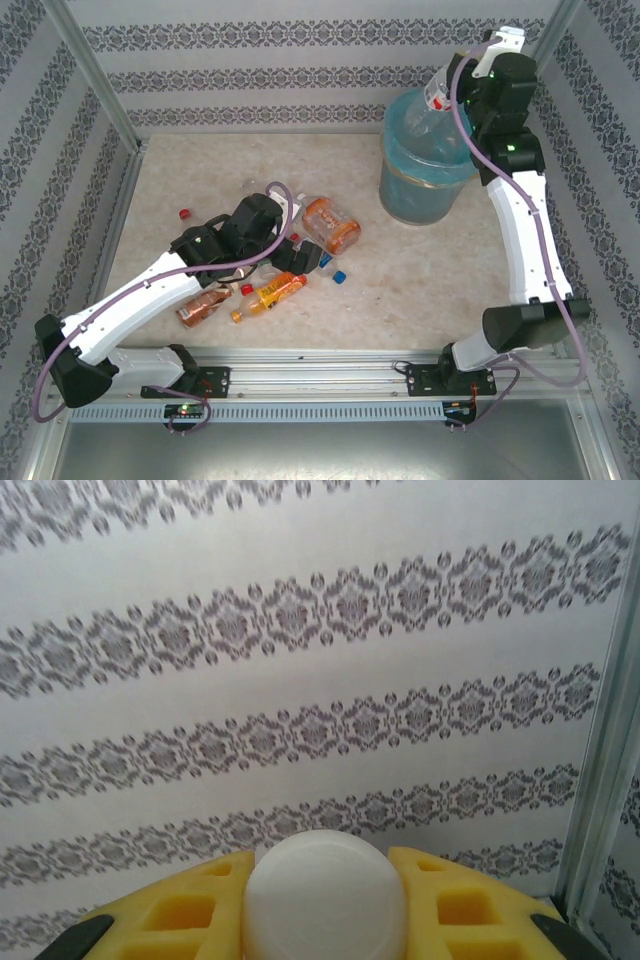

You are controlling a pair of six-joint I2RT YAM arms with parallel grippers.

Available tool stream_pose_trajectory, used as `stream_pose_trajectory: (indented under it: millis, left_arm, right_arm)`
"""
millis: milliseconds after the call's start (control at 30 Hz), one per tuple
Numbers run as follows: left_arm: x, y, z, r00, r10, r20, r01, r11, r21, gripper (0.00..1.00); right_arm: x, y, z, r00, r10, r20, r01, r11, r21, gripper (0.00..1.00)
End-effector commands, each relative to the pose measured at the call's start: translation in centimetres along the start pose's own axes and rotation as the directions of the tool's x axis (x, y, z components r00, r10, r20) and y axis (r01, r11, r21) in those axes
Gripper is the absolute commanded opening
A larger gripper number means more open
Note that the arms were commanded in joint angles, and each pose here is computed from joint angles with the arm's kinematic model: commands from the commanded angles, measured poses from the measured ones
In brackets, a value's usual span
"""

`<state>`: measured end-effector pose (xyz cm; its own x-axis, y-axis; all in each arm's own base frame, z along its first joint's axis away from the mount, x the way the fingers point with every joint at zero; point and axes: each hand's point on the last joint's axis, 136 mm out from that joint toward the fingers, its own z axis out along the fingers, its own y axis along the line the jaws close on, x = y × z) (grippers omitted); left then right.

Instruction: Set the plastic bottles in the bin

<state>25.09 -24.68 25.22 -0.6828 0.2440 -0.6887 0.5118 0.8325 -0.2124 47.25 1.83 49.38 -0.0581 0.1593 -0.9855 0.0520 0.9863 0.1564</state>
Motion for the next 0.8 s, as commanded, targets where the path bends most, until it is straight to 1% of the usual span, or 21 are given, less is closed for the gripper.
stream_pose_trajectory:
  millis: [0, 200, 333, 600, 767]
  left_arm:
    - [-0.2, 0.3, 0.6, 1.000, -0.016, 0.007, 0.016, 1.000, 0.010, 1.00]
    - [0.1, 0.7, 1.1, 1.000, -0.030, -0.003, 0.030, 1.000, 0.006, 1.00]
    - [0.1, 0.8, 1.1, 0.999, -0.038, -0.003, 0.038, 0.999, 0.005, 1.00]
    - [0.6, 1.1, 1.5, 0.999, -0.049, -0.012, 0.049, 0.999, -0.003, 1.00]
    - [0.7, 1.2, 1.8, 0.999, -0.048, -0.018, 0.048, 0.999, -0.005, 1.00]
  right_arm:
    - [3.7, -0.8, 2.8, 0.995, -0.055, -0.079, 0.056, 0.998, 0.020, 0.00]
    - [10.9, -0.8, 6.8, 0.968, -0.095, -0.231, 0.096, 0.995, -0.006, 0.00]
    - [14.8, -1.2, 8.3, 0.945, -0.119, -0.303, 0.122, 0.992, -0.010, 0.00]
    - [20.4, -1.7, 9.8, 0.899, -0.154, -0.411, 0.154, 0.987, -0.033, 0.00]
    - [22.4, -1.9, 10.0, 0.877, -0.164, -0.451, 0.164, 0.986, -0.040, 0.04]
